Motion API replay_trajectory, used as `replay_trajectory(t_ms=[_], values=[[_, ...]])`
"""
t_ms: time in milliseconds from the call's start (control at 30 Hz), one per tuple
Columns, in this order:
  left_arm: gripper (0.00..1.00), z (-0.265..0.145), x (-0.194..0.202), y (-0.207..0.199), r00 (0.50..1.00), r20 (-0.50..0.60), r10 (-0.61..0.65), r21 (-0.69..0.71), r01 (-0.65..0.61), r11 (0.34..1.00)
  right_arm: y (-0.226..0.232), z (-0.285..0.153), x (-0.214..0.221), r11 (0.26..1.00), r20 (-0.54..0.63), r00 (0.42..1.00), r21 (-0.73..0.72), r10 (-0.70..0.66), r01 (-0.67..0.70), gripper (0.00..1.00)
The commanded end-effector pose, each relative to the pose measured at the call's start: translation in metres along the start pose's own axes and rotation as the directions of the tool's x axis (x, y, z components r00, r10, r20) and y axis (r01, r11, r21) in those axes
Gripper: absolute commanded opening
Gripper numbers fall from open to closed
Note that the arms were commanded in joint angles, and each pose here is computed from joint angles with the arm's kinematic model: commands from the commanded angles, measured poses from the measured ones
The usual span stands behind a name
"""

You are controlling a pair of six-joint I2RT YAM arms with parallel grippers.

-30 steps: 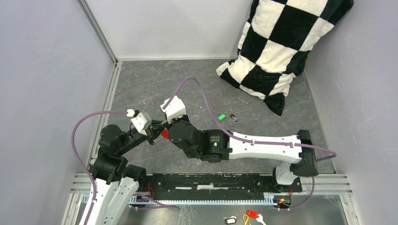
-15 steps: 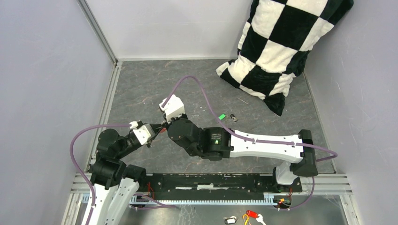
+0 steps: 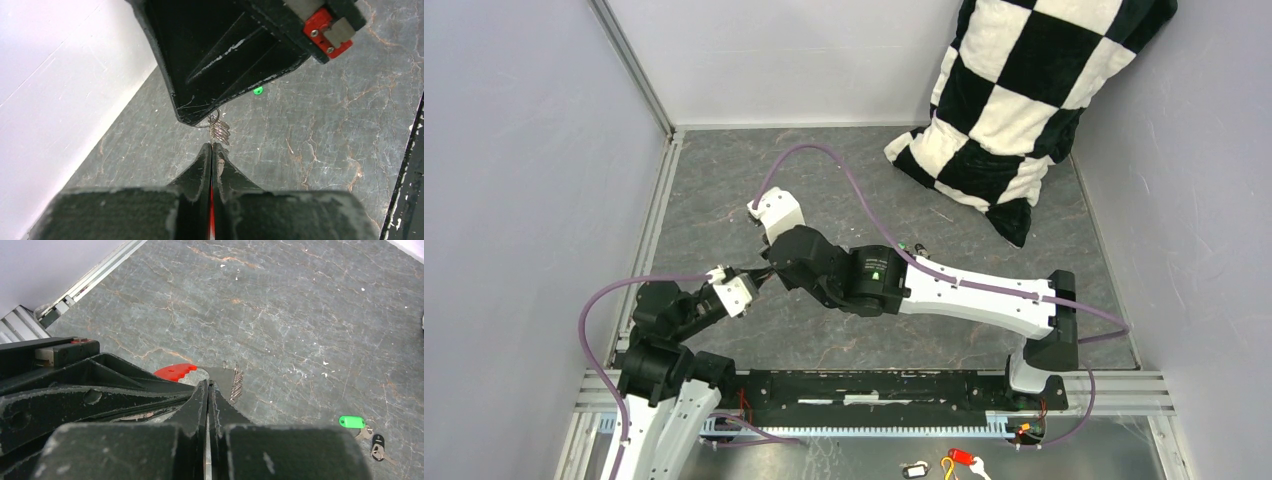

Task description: Put the keys on the keyring

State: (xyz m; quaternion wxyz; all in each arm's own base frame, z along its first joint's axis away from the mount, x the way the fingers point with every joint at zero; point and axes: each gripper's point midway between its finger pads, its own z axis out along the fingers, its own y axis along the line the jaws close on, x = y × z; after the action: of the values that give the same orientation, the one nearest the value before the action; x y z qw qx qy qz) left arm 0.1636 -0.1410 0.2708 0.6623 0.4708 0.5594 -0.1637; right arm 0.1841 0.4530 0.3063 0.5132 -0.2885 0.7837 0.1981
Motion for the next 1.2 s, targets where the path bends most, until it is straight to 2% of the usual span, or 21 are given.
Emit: replay_trajectory(t_ms=[0, 333, 733, 1167], values=[[0.02, -0.002, -0.029, -0.006, 0.987, 0.116, 0.109, 0.044, -0.115, 0.992, 0.004, 0.007, -0.002, 1.0, -0.036, 0.999, -0.02, -0.017, 0.016, 0.0], [0.02, -0.003, -0.014, -0.001, 0.987, 0.061, 0.148, 0.016, -0.149, 0.989, -0.005, 0.003, 0.004, 0.999, -0.056, 0.998, 0.001, -0.038, 0.038, 0.0], [0.02, -0.004, -0.012, 0.0, 0.975, 0.06, 0.212, 0.008, -0.213, 0.977, -0.004, 0.002, 0.009, 0.999, -0.083, 0.995, -0.013, -0.049, 0.048, 0.0], [0.02, -0.005, -0.006, 0.01, 0.975, 0.017, 0.223, -0.039, -0.222, 0.974, -0.001, 0.002, 0.024, 0.999, -0.124, 0.992, -0.035, -0.034, 0.03, 0.0]])
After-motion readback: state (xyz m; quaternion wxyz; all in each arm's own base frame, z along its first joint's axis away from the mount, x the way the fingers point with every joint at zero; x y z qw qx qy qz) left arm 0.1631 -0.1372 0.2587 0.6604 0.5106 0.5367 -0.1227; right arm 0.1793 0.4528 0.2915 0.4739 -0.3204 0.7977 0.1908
